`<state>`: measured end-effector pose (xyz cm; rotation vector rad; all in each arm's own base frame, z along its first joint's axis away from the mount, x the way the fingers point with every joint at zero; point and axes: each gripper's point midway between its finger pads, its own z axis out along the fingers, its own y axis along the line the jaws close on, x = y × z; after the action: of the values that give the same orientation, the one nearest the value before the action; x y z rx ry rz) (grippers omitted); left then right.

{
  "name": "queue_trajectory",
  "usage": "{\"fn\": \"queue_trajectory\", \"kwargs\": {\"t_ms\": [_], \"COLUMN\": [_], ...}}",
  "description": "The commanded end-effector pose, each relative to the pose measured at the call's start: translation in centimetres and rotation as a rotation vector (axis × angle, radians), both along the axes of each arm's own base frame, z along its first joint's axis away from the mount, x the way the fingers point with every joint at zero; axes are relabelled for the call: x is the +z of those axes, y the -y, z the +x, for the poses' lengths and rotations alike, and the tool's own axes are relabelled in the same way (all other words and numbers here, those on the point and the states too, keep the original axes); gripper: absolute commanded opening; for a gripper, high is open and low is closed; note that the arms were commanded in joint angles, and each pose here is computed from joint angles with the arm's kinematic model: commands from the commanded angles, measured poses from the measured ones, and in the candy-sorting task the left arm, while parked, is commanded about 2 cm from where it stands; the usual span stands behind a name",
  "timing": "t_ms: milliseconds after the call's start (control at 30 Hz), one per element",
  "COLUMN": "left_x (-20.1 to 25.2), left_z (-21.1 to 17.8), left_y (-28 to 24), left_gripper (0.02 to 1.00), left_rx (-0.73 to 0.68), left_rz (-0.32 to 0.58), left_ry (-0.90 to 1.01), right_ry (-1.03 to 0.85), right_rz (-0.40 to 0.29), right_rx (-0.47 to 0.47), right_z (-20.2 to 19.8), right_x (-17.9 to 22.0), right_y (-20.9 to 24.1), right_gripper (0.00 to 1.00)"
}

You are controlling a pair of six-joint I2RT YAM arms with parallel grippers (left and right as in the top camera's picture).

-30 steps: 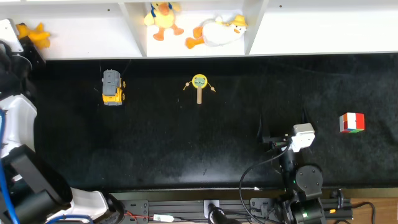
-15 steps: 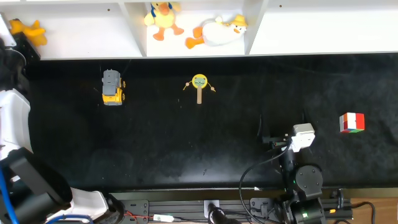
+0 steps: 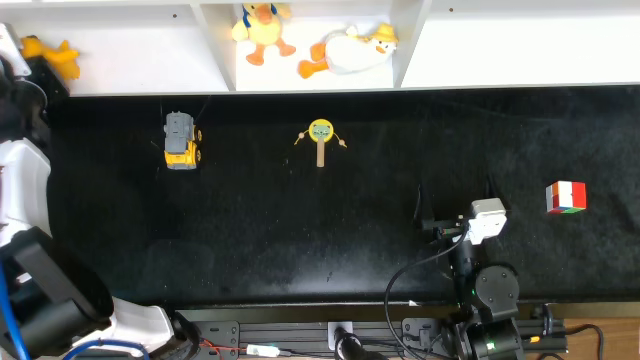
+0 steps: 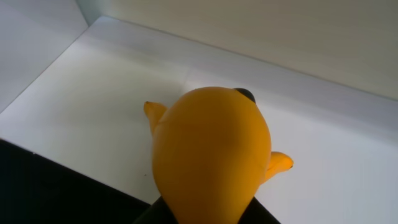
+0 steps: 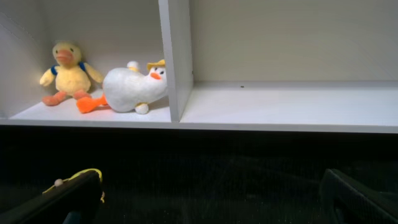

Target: Store Toys

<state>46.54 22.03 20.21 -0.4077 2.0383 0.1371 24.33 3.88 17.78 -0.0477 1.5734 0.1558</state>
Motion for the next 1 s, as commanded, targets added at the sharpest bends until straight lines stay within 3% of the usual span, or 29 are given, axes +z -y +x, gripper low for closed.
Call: {"fn": "queue_trajectory", "kwargs": {"t_ms": [33, 633, 867, 1000], "left_x": [0.7, -1.7, -0.8, -0.8], "left_z": [0.8, 1.6, 2.1, 2.1], "left_y": [0.1, -0.2, -0.5, -0.3], "left_gripper": [0.034, 0.049, 0.439, 0.529], "left_rx": [0.001, 0.003, 0.003, -0.007], "left_rz": [0.006, -0.007, 0.013, 0.007], "left_ry": [0.019, -0.009, 0.03, 0.03], "right_ry": [0.0, 0.0, 0.0, 0.0], "right_rz": [-0.003, -0.003, -0.003, -0.003], "right_rx": [0.002, 0.002, 0.002, 0.002], "right_z": [0.0, 0.0, 0.0, 0.0], "right_x": [-0.3, -0.3, -0.3, -0.3], "right_y": [-0.1, -0.1, -0.1, -0.1], "right_gripper": [0.996, 0.996, 0.993, 0.996]}}
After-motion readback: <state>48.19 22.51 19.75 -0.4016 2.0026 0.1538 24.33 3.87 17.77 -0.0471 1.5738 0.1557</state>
